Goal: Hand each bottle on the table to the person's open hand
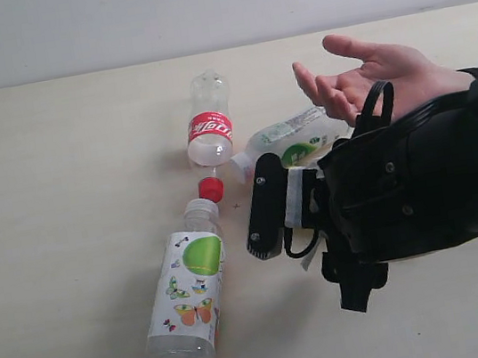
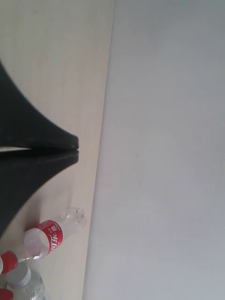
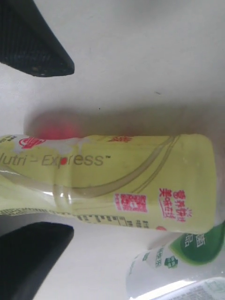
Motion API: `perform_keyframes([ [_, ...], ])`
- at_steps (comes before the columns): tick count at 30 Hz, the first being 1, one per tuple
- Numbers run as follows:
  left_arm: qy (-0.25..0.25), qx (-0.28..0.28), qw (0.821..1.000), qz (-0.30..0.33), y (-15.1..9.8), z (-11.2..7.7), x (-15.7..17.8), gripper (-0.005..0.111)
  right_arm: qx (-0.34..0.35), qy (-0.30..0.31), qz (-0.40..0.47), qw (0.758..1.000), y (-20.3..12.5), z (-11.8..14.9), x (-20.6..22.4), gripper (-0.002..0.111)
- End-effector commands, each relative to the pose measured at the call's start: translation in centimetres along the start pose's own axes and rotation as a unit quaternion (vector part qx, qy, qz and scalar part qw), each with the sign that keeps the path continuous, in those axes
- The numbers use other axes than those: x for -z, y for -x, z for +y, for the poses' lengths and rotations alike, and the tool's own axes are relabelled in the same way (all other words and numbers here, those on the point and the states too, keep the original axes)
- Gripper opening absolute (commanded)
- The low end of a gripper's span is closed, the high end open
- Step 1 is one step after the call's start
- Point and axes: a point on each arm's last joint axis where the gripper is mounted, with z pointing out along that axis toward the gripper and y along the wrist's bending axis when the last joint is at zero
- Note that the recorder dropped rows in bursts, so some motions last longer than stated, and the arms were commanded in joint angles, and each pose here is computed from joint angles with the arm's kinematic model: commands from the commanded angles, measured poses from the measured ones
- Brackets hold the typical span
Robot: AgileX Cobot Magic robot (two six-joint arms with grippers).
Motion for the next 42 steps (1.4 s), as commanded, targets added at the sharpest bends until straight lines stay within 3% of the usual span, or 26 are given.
perform_keyframes([
  [1, 0.001, -0.002, 1.000, -0.002, -0.1, 0.0, 0.0, 0.000, -0.004, -0.003, -0.006, 1.000, 0.2, -0.3, 0.0, 0.080],
  [27, 0.001, -0.002, 1.000, -0.002, -0.1, 0.0, 0.0, 0.000, -0.009, 0.001, 0.017, 1.000, 0.3, 0.5, -1.3, 0.080],
  [42, 0.001, -0.002, 1.000, -0.002, -0.1, 0.0, 0.0, 0.000, -0.003, -0.031, 0.011, 0.999, 0.6, 0.4, -2.2, 0.080],
])
